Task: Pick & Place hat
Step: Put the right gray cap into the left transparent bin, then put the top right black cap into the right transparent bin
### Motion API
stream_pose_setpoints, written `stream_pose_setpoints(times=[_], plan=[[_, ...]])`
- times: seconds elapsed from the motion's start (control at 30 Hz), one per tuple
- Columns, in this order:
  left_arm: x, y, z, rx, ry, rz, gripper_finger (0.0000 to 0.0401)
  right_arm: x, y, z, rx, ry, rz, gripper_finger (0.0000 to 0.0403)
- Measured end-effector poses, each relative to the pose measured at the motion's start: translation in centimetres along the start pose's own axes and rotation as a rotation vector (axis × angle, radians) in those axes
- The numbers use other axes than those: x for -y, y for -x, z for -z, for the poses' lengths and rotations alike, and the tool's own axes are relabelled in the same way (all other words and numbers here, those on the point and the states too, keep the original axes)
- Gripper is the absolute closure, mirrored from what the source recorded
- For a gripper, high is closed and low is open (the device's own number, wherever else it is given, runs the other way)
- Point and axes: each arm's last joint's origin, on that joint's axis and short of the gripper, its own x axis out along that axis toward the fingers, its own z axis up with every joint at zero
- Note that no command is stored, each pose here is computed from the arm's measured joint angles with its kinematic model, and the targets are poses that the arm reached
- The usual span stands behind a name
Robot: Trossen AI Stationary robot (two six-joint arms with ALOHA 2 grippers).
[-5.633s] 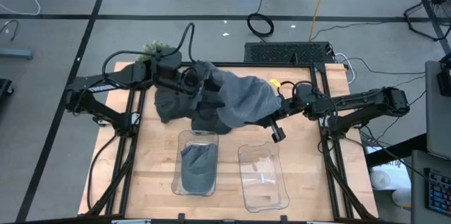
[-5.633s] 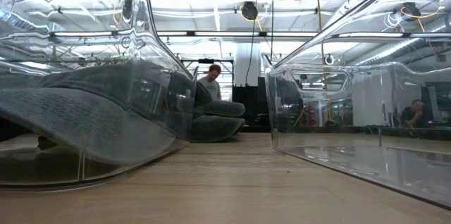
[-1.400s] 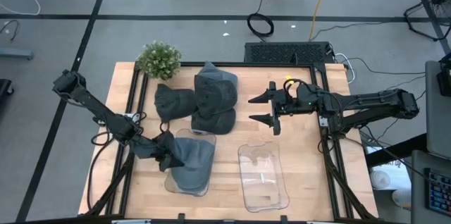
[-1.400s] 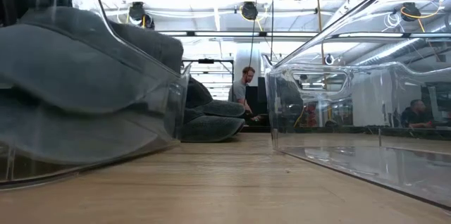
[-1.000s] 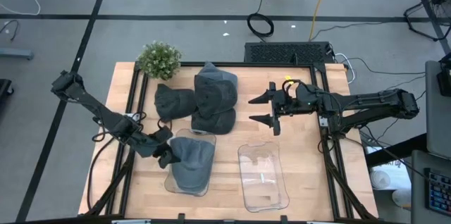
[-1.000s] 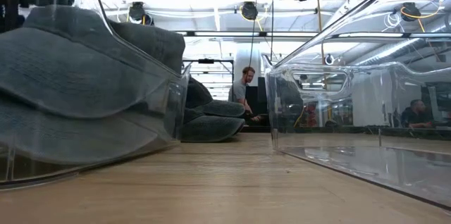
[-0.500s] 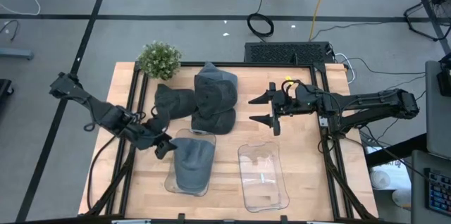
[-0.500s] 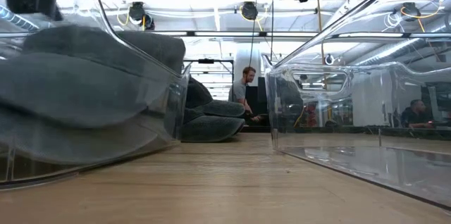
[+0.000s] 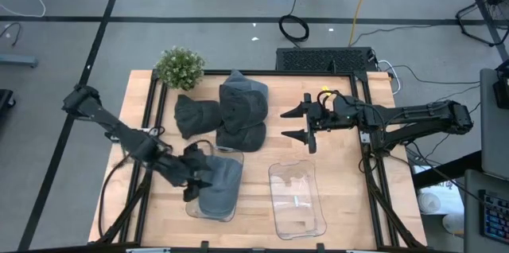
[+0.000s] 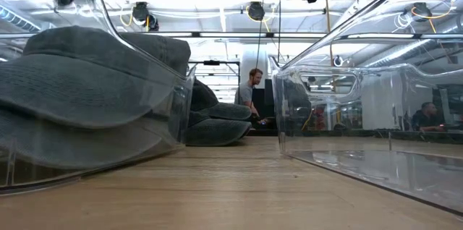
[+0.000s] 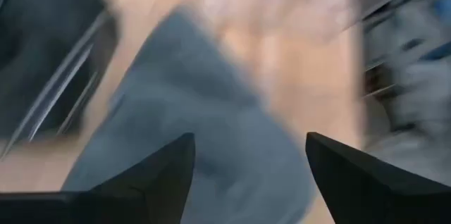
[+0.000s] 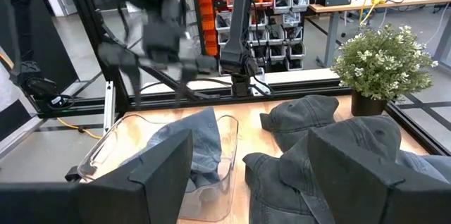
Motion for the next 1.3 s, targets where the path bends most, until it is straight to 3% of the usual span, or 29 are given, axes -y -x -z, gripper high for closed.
stream_pose_setpoints(times=[0.1, 0.2, 0.4, 0.6, 0.77, 1.0, 1.17, 1.3], plan=[[-0.5, -2.2, 0.8, -0.137, 0.007, -0.076, 0.0125, 0.0, 0.0, 0.0, 0.000, 0.000, 0.000, 0.0138], [-0.4, -4.2, 1.2, -0.234, -0.055, -0.046, 0.0149, 0.0, 0.0, 0.0, 0.000, 0.000, 0.000, 0.0138], [0.1, -5.8, 1.4, -0.270, -0.152, 0.020, 0.0273, 0.0, 0.0, 0.0, 0.000, 0.000, 0.000, 0.0138], [-0.8, -6.3, 1.7, -0.278, -0.056, -0.031, 0.0387, 0.0, 0.0, 0.2, -0.019, -0.001, 0.002, 0.0138], [-1.0, -6.5, 1.4, -0.255, -0.008, -0.017, 0.0376, 0.0, 0.0, 0.2, -0.025, -0.002, 0.003, 0.0138], [0.6, -4.9, -1.1, -0.162, -0.051, 0.122, 0.0376, 0.0, 0.0, 0.3, -0.032, -0.002, 0.003, 0.0138], [2.5, -2.7, -3.4, -0.072, -0.223, 0.189, 0.0395, 0.1, 0.0, 0.5, -0.052, -0.004, 0.007, 0.0138], [3.6, -0.9, -4.6, -0.010, -0.436, 0.146, 0.0386, 0.2, -0.3, 0.7, -0.060, -0.003, 0.044, 0.0138]])
